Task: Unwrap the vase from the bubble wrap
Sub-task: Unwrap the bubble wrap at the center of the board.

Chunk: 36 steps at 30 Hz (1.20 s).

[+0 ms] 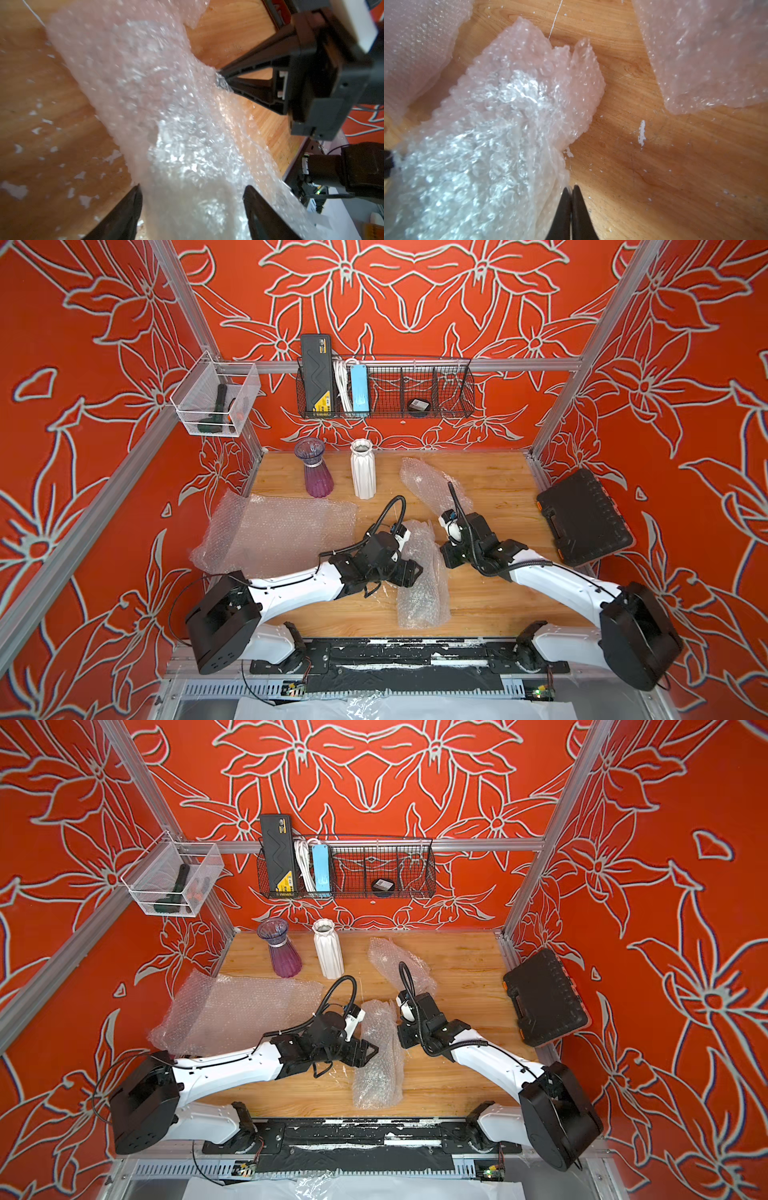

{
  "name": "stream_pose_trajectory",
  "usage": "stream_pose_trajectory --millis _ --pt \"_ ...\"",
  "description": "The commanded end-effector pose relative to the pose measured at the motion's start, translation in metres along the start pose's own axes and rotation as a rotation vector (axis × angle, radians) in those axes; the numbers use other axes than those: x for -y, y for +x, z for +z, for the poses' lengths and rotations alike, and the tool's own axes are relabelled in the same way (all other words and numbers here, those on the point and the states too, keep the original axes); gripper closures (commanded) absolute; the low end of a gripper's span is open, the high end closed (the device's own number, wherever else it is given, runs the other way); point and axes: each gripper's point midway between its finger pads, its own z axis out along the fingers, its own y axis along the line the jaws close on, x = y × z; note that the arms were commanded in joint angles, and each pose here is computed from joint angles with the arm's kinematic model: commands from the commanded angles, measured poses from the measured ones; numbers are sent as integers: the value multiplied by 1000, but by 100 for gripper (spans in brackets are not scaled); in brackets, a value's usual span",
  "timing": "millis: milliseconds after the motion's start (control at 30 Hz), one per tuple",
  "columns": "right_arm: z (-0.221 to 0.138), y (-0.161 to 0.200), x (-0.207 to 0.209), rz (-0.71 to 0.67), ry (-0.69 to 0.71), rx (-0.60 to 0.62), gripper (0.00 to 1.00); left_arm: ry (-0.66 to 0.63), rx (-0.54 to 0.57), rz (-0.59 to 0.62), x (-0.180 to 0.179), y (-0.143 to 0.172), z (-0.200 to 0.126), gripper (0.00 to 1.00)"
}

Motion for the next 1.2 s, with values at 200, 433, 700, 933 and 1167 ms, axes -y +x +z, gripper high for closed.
stream_pose_trajectory --millis 200,433,700,933,1167 --pt "-14 -12 -3 3 -24 61 67 -16 23 -3 -6 -37 7 18" --pt "-25 -20 -5 -10 -21 79 31 -69 9 -14 -20 -42 27 24" --pt "-2 -20 -15 -1 -86 36 23 -55 2 -31 -19 -41 32 31" --pt "5 -16 -7 -12 -48 17 56 -52 -5 -34 -20 -37 34 48" --pt "6 -15 -5 -11 -38 14 90 -70 -16 -25 -25 -33 36 71"
